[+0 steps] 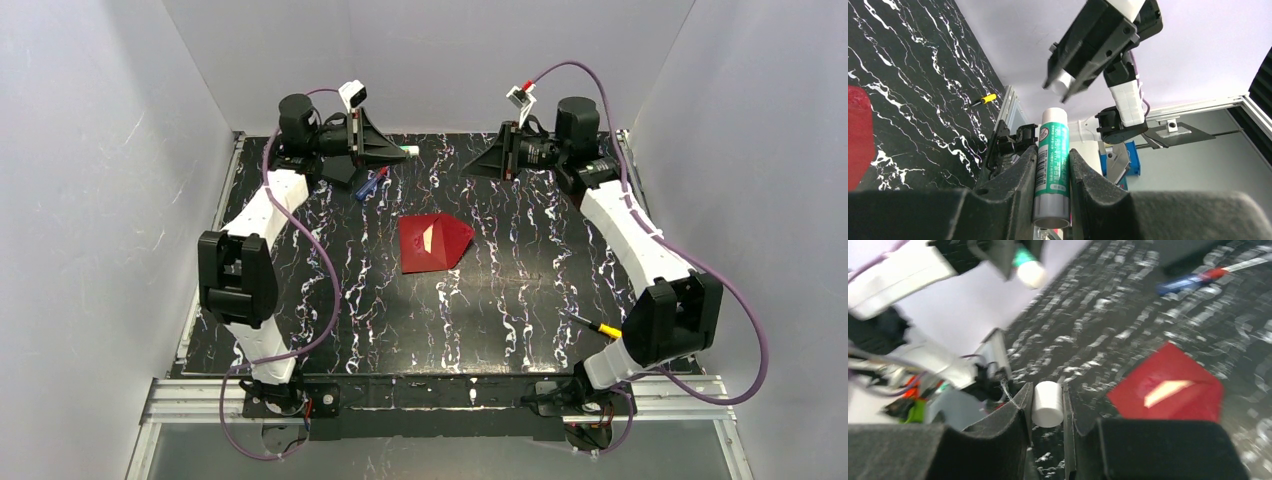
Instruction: Place the letter into the envelope and seal it
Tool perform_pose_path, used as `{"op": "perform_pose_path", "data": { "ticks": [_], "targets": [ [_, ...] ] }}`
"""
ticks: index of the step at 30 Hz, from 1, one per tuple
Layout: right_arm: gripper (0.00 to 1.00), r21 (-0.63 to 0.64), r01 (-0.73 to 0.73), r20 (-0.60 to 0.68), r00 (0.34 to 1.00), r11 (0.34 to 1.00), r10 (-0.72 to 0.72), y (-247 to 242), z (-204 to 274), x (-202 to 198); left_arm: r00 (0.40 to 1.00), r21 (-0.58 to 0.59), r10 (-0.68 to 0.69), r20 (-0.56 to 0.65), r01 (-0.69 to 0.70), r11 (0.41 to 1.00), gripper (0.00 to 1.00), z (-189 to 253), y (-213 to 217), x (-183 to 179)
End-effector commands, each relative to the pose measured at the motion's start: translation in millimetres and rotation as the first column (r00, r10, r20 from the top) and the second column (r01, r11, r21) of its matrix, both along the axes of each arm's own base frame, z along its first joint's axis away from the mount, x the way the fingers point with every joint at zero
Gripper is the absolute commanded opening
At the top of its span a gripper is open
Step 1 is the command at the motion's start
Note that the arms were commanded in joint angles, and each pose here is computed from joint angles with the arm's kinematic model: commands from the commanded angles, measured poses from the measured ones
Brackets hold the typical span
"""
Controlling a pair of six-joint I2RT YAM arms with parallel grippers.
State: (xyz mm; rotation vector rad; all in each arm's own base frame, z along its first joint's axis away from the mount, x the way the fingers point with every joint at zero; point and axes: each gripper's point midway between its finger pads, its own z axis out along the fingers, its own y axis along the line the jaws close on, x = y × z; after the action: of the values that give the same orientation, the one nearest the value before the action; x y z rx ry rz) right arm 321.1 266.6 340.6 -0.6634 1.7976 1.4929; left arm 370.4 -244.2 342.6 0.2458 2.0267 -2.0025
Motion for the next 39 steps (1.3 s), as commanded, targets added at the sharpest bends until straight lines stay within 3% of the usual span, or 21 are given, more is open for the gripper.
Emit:
{"op": "perform_pose_path", "data": {
  "ticks": [1, 4, 7, 12, 14, 16, 19, 26, 33, 39],
  "targets": [
    [0.01, -0.42, 0.27, -0.065, 0.943, 0.866, -0.326, -45, -88, 34, 1.0, -0.005, 0.002, 0.027, -0.002, 1.0, 0.0, 6, -5, -12],
    [0.01, -0.631, 0.374, -0.095, 0.832, 0.68, -0.546, -86, -148, 35, 1.0, 0.004, 0.03, 0.003, -0.03, 1.0, 0.0, -7, -5, -11],
    [0.01, -0.759, 0.407, -0.064, 0.73, 0.509, -0.68, -122, -191, 20, 0.998, 0.016, 0.057, -0.012, -0.056, 0.998, 0.0, -23, -5, -12],
    [0.01, -0.89, 0.313, -0.041, 0.669, 0.331, -0.742, -157, -249, -10, 0.994, 0.074, 0.112, -0.018, -0.11, 0.991, 0.0, -50, -7, -15],
    [0.03, -0.911, 0.274, -0.047, 0.672, 0.307, -0.739, -161, -267, -16, 0.989, 0.142, 0.147, 0.002, -0.146, 0.979, 0.0, -65, -7, -16],
    [0.04, -0.923, 0.256, -0.044, 0.671, 0.287, -0.74, -165, -281, -17, 0.982, 0.289, 0.187, 0.015, -0.184, 0.939, 0.0, -90, -7, -19],
    [0.05, -0.93, 0.243, -0.045, 0.669, 0.276, -0.742, -165, -297, -16, 0.991, 0.459, 0.131, 0.02, -0.125, 0.879, 0.0, -122, -12, -37],
    [0.13, -0.943, 0.24, -0.018, 0.653, 0.23, -0.757, -171, -319, -13, 0.993, 0.516, 0.113, -0.046, -0.073, 0.854, 0.0, -152, -16, -57],
    [0.41, -0.957, 0.221, 0.001, 0.653, 0.189, -0.758, -176, -328, -16, 0.993, 0.557, 0.099, -0.069, -0.043, 0.829, 0.0, -165, -15, -64],
    [0.49, -0.958, 0.213, -0.005, 0.656, 0.192, -0.755, -174, -327, -16, 0.993, 0.572, 0.09, -0.079, -0.029, 0.82, 0.0, -169, -13, -65]
  ]
}}
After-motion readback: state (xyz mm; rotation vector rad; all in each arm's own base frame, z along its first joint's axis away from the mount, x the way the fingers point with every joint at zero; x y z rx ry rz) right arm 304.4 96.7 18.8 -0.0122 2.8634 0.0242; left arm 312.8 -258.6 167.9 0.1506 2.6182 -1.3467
